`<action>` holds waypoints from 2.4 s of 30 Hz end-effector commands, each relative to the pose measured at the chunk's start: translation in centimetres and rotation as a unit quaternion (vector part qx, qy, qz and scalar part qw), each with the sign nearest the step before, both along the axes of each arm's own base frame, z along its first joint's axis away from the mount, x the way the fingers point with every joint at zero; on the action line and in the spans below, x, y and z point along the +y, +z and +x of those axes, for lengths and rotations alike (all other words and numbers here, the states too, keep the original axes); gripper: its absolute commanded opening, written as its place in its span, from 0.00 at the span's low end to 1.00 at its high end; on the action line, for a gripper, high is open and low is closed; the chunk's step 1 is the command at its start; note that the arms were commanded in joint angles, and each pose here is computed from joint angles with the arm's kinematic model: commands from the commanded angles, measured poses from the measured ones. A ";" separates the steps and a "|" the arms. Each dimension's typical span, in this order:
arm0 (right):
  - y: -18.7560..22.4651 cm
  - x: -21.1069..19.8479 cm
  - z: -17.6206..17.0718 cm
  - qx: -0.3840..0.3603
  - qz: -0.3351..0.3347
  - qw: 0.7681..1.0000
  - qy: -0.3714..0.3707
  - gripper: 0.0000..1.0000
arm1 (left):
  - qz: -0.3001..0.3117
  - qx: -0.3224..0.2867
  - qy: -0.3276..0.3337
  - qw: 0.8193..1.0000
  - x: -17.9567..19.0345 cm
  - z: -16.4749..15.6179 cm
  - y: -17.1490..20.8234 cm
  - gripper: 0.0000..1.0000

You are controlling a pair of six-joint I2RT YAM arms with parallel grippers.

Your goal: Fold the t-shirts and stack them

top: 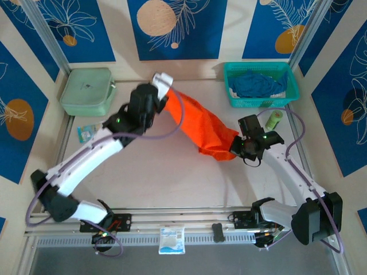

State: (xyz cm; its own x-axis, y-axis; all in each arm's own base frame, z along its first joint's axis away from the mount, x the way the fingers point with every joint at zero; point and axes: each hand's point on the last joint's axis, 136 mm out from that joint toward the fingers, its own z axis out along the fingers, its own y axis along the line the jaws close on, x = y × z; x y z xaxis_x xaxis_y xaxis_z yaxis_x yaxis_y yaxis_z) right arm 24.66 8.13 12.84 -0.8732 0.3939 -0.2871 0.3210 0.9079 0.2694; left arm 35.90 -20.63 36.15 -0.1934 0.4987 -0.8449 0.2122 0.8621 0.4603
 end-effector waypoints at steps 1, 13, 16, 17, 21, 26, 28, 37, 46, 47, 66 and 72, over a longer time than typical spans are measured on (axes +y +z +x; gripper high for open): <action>-1.3 1.5 -0.4 0.021 0.035 0.999 0.020 0.00 | -0.068 0.077 0.071 0.992 3.3 -3.6 -7.2 0.00; -1.3 2.8 -1.6 0.038 0.045 0.997 0.055 0.00 | -0.058 0.186 0.288 0.938 13.3 -10.8 -16.0 0.00; 0.1 3.4 -1.1 0.026 0.057 0.996 0.070 0.00 | -0.052 0.188 0.321 0.927 14.5 -9.9 -16.1 0.00; 0.7 3.5 -0.7 0.020 0.055 0.995 0.075 0.00 | -0.052 0.197 0.337 0.919 15.1 -9.6 -16.4 0.00; 2.7 2.9 2.1 -0.001 0.031 0.996 0.081 0.00 | -0.055 0.248 0.391 0.885 17.4 -8.3 -19.1 0.00; 2.7 1.7 8.0 -0.006 0.030 0.997 0.064 0.00 | -0.051 0.295 0.410 0.862 18.4 -6.9 -23.3 0.00; 1.8 1.4 10.5 0.003 0.029 0.998 0.059 0.00 | -0.044 0.305 0.407 0.860 18.2 -6.3 -24.6 0.00; -2.1 1.7 19.5 0.038 0.003 0.998 0.057 0.32 | -0.016 0.331 0.400 0.854 17.1 -3.4 -27.8 0.00; -1.6 3.9 10.6 0.054 0.035 0.998 0.027 0.53 | -0.018 0.340 0.390 0.855 16.5 -2.8 -28.8 0.00; -2.2 4.5 9.0 0.060 0.044 0.997 0.019 0.53 | -0.020 0.342 0.389 0.855 16.4 -2.9 -28.9 0.00; -9.0 11.7 2.8 0.159 0.112 0.975 -0.103 0.51 | -0.061 0.334 0.370 0.865 15.9 -3.4 -28.2 0.00; -10.0 12.6 2.6 0.170 0.083 0.977 -0.098 0.50 | -0.068 0.333 0.364 0.867 15.7 -3.3 -28.1 0.00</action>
